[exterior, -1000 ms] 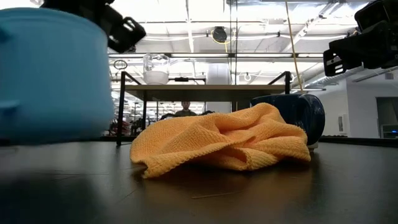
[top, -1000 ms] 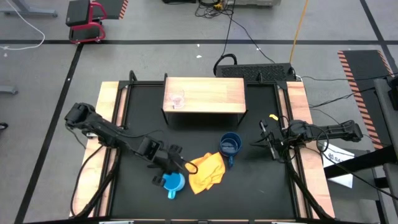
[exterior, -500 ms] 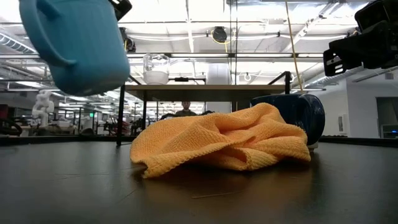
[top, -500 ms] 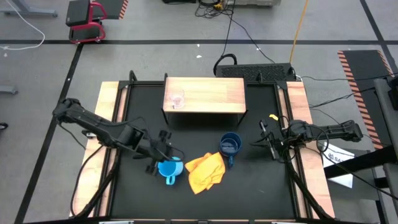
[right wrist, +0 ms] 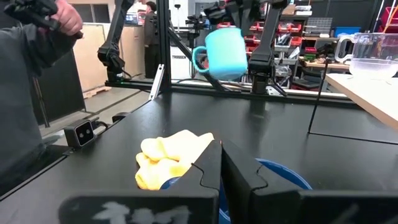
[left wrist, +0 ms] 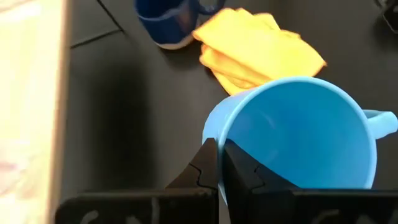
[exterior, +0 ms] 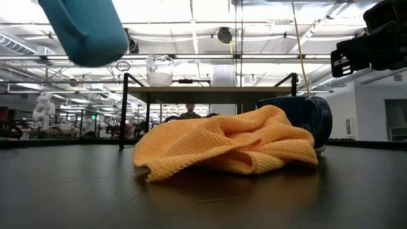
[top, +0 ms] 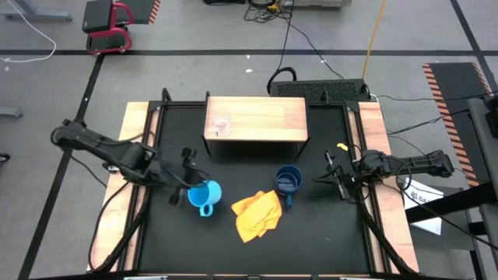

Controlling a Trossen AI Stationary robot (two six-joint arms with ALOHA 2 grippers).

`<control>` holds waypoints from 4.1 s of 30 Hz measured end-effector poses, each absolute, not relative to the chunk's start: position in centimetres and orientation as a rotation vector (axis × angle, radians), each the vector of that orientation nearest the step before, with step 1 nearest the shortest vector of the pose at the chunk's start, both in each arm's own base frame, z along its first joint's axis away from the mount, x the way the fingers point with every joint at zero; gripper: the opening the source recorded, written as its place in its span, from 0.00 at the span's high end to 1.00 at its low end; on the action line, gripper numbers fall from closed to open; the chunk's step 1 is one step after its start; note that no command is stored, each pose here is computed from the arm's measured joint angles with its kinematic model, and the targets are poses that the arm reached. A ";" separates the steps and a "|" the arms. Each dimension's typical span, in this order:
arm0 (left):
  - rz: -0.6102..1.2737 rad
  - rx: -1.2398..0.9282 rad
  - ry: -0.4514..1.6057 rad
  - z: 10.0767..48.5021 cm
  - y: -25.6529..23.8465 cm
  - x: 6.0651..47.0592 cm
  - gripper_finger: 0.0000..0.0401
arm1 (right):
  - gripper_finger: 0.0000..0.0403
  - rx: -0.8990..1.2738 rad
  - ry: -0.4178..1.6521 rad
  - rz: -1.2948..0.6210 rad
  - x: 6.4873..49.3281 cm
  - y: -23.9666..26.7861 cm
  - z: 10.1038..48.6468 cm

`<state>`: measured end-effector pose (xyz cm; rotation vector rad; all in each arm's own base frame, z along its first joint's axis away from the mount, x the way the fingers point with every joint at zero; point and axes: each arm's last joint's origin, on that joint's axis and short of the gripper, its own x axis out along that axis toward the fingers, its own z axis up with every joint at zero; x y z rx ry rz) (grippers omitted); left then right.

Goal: Stack small to large cups/mugs on shelf
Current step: Put the light blue mug on the shelf

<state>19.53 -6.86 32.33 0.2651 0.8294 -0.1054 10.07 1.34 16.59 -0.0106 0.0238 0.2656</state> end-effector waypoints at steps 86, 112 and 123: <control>0.120 0.264 0.118 29.4 -1.6 11.1 0.99 | 1.00 -0.027 -0.017 0.265 10.1 1.3 17.0; 0.167 0.354 0.094 38.0 5.1 20.0 0.99 | 1.00 -0.039 -0.014 0.264 10.1 1.3 16.9; 0.137 0.320 0.150 41.7 10.0 22.2 0.99 | 1.00 -0.022 -0.013 0.264 10.1 1.3 16.9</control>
